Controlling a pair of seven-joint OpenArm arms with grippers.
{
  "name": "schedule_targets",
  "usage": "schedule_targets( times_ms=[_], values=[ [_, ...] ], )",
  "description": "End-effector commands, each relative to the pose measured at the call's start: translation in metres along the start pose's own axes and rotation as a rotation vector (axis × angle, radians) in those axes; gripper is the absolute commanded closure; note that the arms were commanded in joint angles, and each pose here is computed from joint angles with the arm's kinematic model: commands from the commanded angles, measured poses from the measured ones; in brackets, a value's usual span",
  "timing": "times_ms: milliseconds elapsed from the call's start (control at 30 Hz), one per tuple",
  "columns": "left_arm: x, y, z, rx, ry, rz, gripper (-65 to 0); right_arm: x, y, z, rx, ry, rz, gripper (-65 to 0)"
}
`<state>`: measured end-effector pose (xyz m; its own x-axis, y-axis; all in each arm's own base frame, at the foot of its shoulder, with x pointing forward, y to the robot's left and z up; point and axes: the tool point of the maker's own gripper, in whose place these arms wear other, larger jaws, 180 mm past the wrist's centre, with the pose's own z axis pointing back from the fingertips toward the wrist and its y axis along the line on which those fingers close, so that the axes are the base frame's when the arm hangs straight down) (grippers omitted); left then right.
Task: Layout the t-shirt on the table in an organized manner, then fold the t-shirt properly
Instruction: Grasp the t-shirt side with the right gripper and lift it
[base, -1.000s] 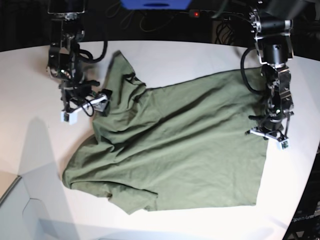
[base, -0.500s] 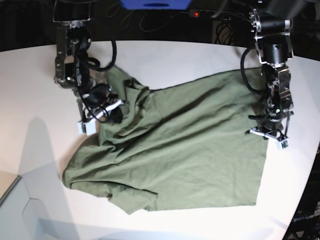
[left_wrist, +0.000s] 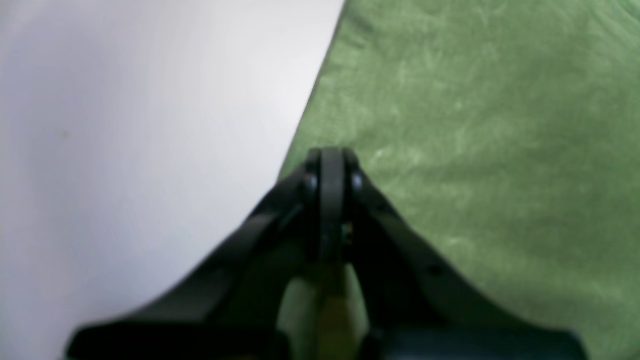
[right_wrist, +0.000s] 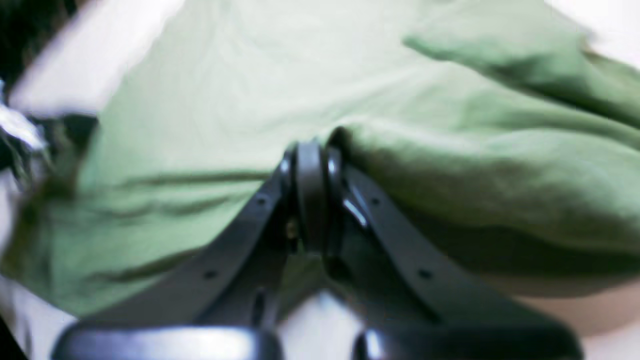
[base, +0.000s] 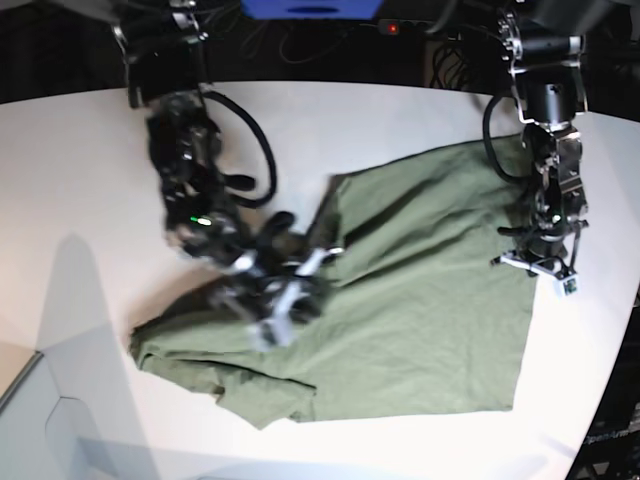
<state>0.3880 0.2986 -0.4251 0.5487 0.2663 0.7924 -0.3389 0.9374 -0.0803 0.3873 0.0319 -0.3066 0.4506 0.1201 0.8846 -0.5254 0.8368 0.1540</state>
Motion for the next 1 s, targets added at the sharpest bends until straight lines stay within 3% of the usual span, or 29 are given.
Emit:
schedule_targets(
  times_ms=[0,167,267,333,433,533,600,767,967],
  values=[
    [0.012,0.001,0.002,0.002,-0.03,-0.009,-0.2,0.037,0.017,-0.009,0.043,-0.088,0.046,0.0],
    [0.023,-0.002,0.01,-0.011,-0.071,-0.022,-0.2,0.049,0.067,-0.066,0.135,-0.014,0.171,0.0],
    [0.022,-0.002,0.015,-0.013,-0.079,-0.029,-0.2,0.029,0.064,-0.097,0.136,0.079,0.242,-1.6],
    [0.019,0.0,0.018,-0.012,-0.077,-0.034,-0.2,0.01,0.053,-0.11,0.125,0.156,0.274,-9.4],
    [0.016,0.001,0.018,-0.011,-0.071,-0.033,-0.2,0.004,0.044,-0.117,0.114,0.168,0.282,-25.7],
    [0.013,0.001,0.018,-0.011,-0.065,-0.029,-0.2,0.024,0.054,-0.112,0.129,0.092,0.272,-41.3],
    [0.012,0.001,0.018,-0.013,-0.065,-0.027,-0.2,0.05,0.058,-0.1,0.129,-0.007,0.222,-46.9],
    [0.011,0.001,0.018,-0.012,-0.062,-0.025,-0.2,0.062,0.039,-0.042,0.067,-0.155,0.109,-48.1],
    [0.011,0.0,0.018,-0.013,-0.063,-0.023,-0.2,-0.007,0.006,-0.022,-0.011,-0.05,0.014,-48.0]
  ],
)
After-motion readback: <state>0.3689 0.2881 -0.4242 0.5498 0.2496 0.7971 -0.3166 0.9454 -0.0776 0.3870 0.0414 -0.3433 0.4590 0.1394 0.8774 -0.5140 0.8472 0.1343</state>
